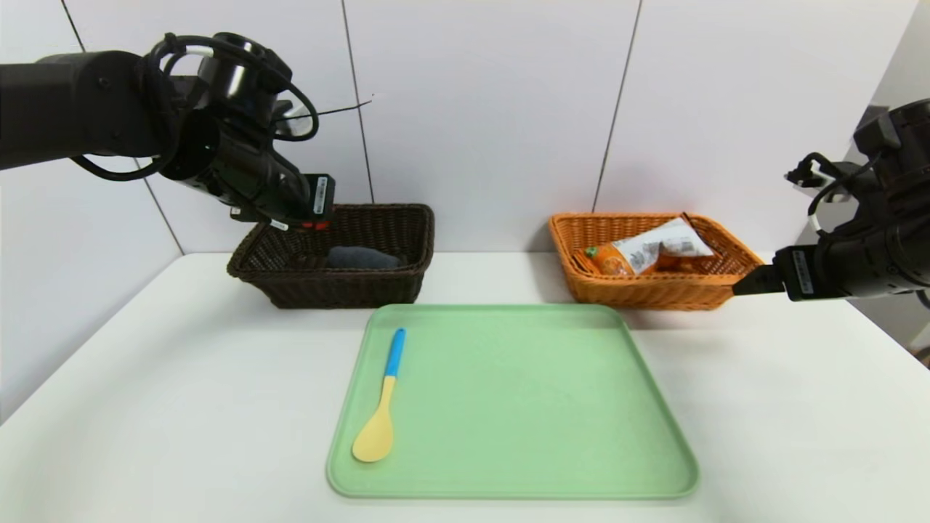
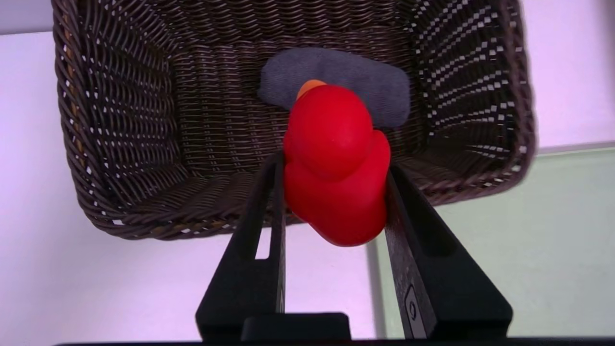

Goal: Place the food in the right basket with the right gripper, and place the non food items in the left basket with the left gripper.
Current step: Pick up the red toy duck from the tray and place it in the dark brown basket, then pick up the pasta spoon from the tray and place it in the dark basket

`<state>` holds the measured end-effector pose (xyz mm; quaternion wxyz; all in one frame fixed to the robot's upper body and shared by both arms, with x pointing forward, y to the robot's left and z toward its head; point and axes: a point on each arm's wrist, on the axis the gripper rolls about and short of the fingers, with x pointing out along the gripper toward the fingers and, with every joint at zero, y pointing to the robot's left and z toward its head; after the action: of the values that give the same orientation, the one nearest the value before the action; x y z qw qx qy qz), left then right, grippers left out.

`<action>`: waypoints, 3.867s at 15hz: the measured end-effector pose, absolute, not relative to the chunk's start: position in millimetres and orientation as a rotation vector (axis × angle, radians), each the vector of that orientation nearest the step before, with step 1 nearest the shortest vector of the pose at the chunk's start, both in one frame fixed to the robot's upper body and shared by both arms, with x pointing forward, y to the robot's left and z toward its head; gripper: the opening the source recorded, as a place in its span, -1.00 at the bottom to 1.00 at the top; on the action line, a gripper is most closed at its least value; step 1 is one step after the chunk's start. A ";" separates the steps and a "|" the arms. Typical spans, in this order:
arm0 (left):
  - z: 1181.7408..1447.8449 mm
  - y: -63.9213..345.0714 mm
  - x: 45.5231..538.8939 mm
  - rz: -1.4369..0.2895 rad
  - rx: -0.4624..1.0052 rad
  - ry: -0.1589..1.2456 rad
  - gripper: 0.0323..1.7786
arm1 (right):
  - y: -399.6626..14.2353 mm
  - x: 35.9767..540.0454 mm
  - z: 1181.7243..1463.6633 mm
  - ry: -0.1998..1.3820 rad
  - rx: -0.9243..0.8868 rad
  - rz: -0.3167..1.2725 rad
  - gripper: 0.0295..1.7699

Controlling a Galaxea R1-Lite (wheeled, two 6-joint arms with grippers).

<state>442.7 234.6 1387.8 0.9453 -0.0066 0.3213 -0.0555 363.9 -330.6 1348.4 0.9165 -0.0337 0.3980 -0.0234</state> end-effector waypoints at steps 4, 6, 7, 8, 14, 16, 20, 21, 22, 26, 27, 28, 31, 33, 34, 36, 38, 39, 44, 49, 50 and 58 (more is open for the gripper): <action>1372.8 242.2 464.1 -0.097 -0.009 0.645 -0.33 | -329.4 374.3 1349.5 0.715 -0.051 -0.021 0.92; 1366.1 243.7 470.2 -0.090 -0.009 0.659 -0.33 | -328.3 382.6 1349.7 0.646 -0.048 -0.014 0.92; 1363.1 245.7 473.1 -0.084 -0.009 0.665 -0.33 | -326.9 385.5 1349.8 0.624 -0.048 -0.006 0.92; 1360.4 248.4 476.6 -0.076 -0.012 0.665 -0.33 | -324.7 387.8 1349.9 0.608 -0.045 0.011 0.92; 1342.6 256.2 489.6 -0.047 -0.016 0.703 -0.34 | -317.5 394.2 1355.5 0.524 -0.050 0.042 0.92; 1335.4 256.9 495.6 -0.042 -0.018 0.710 -0.34 | -317.2 393.7 1355.2 0.527 -0.051 0.041 0.92; 1323.6 259.3 508.4 -0.033 -0.023 0.699 -0.34 | -317.4 392.4 1355.2 0.527 -0.050 0.041 0.92; 1320.9 258.9 510.6 -0.033 -0.022 0.701 -0.34 | -317.3 391.9 1354.6 0.529 -0.051 0.042 0.92; 1318.3 258.5 512.8 -0.034 -0.022 0.703 -0.34 | -317.3 391.7 1353.8 0.531 -0.052 0.041 0.92; 1309.5 259.7 521.1 -0.027 -0.024 0.712 -0.34 | -316.5 389.6 1351.0 0.542 -0.055 0.042 0.92; 1308.0 259.7 522.8 -0.026 -0.024 0.710 -0.34 | -316.4 389.0 1351.0 0.541 -0.055 0.042 0.92; 1306.8 259.8 524.0 -0.025 -0.025 0.712 -0.34 | -316.2 388.2 1350.7 0.543 -0.059 0.044 0.92; 1305.1 261.6 526.1 -0.019 -0.028 0.710 -0.03 | -316.1 387.2 1350.9 0.542 -0.066 0.046 0.92; 1306.3 261.5 526.9 -0.020 -0.032 0.701 0.20 | -315.7 387.0 1351.1 0.541 -0.068 0.048 0.92; 1306.9 261.5 526.7 -0.020 -0.032 0.700 0.27 | -315.3 386.8 1350.9 0.542 -0.068 0.049 0.92; 1311.2 262.3 524.9 -0.019 -0.032 0.690 0.42 | -314.3 386.5 1351.2 0.541 -0.069 0.051 0.92; 1326.8 261.3 516.9 -0.027 -0.036 0.657 0.54 | -313.0 385.4 1351.9 0.539 -0.068 0.054 0.92; 1339.3 258.1 509.1 -0.039 -0.038 0.632 0.58 | -312.1 385.0 1351.5 0.540 -0.069 0.056 0.92; 1388.6 206.6 434.8 -0.188 -0.017 0.687 0.73 | -307.2 383.9 1350.9 0.543 -0.072 0.066 0.92; 1400.7 156.2 359.3 -0.294 -0.040 0.905 0.82 | -303.9 382.0 1349.5 0.561 -0.088 0.047 0.92; 1400.0 150.7 349.9 -0.306 -0.027 0.941 0.84 | -303.2 380.6 1349.5 0.569 -0.089 0.050 0.92; 1372.3 133.2 346.4 -0.275 0.054 1.113 0.88 | -294.3 361.8 1344.8 0.584 -0.099 0.091 0.92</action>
<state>346.4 133.2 1372.3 0.8399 0.0254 0.5264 -0.1299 361.8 -294.3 1344.8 0.9554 -0.0489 0.2876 0.0449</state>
